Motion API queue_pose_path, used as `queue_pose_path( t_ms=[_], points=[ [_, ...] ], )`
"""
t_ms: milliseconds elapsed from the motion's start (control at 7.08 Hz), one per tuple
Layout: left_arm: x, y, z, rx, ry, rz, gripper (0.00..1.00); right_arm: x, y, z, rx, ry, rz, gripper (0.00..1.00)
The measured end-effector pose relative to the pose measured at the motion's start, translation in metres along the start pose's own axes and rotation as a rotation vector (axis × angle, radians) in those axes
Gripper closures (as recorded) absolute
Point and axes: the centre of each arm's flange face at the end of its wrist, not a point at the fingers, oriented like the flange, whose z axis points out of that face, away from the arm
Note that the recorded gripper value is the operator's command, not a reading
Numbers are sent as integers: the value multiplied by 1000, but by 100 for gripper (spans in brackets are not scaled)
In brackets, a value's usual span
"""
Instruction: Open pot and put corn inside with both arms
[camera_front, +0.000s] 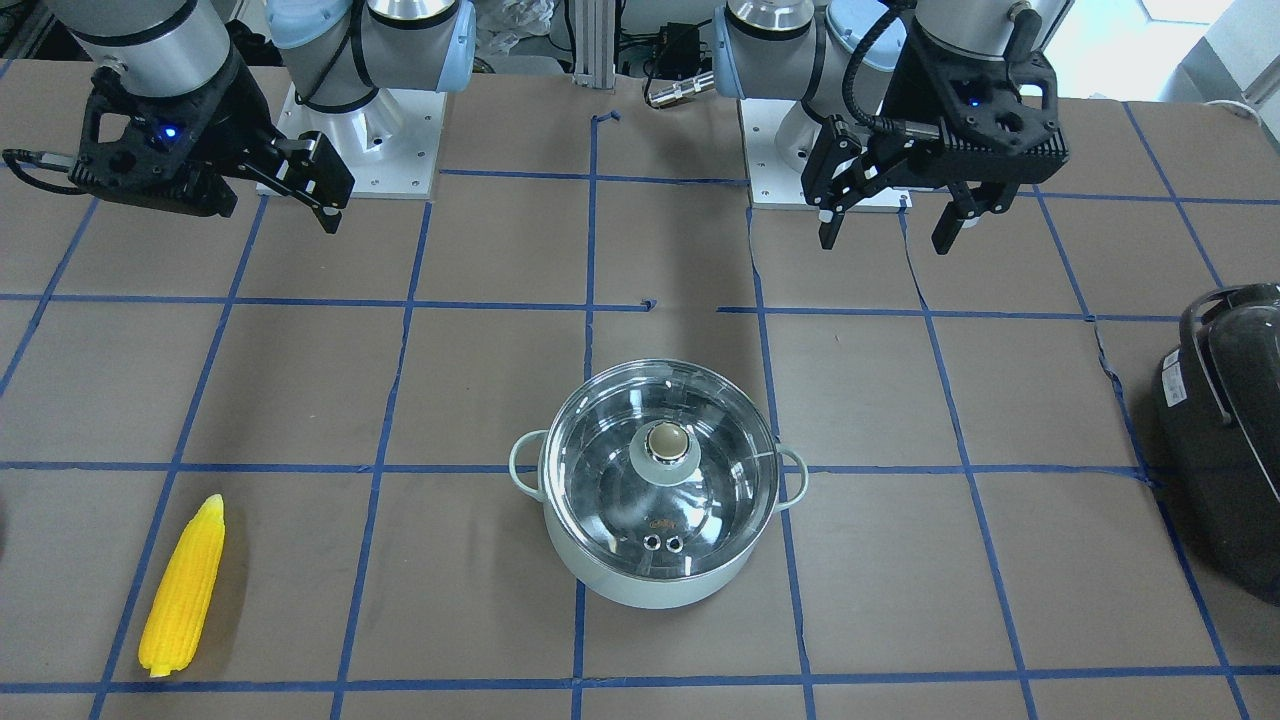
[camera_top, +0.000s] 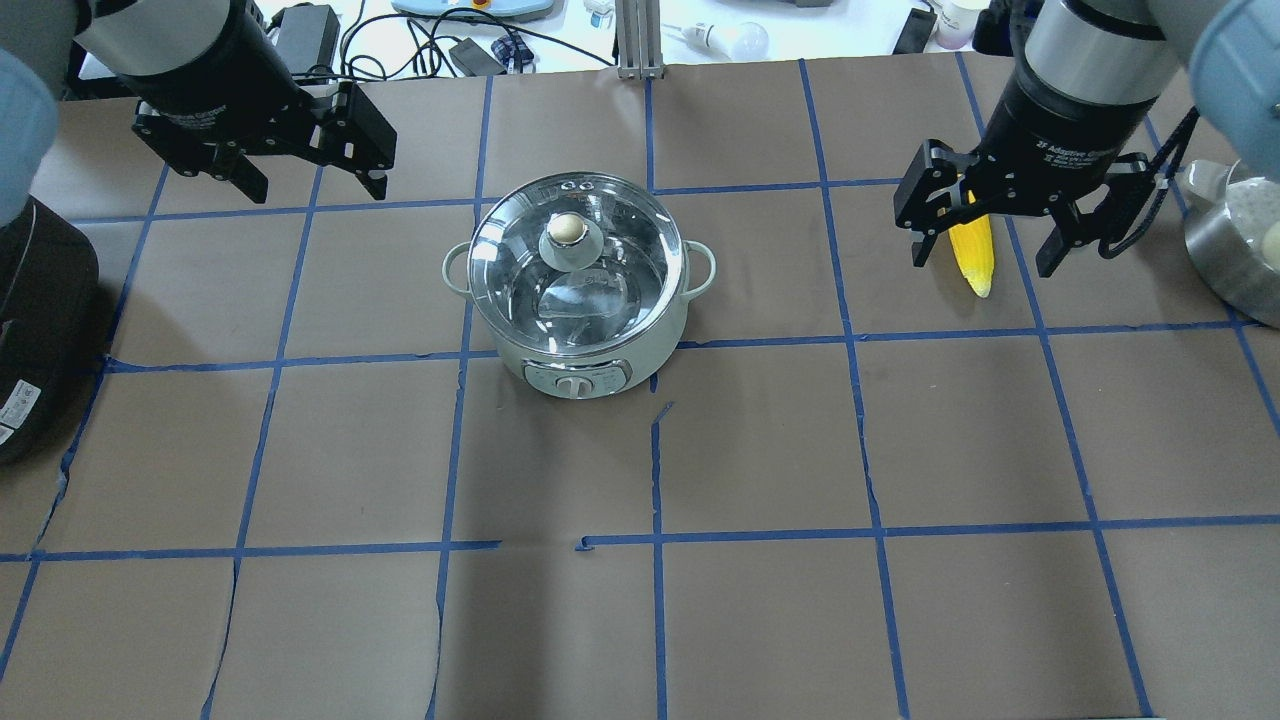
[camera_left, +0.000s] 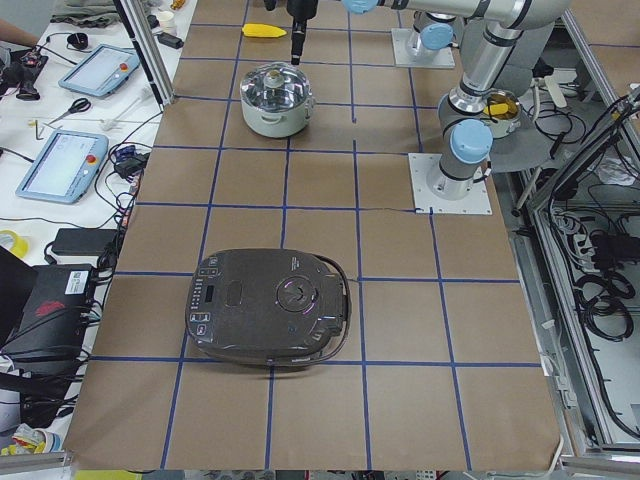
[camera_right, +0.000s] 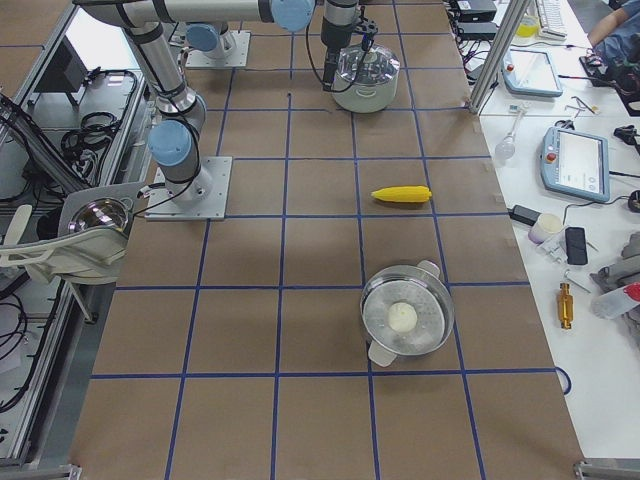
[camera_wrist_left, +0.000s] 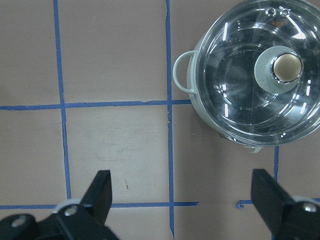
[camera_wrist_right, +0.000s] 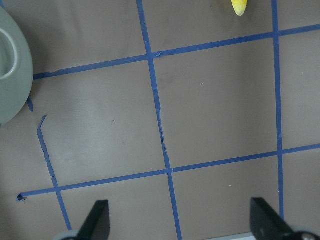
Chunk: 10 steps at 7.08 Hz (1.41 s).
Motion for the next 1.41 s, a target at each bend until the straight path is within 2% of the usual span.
queue_pose_path(
  t_ms=[1413],
  points=[
    [-1,3,1,3,19,-33,0,-2,1,0,-1,3,-10,0]
  ],
)
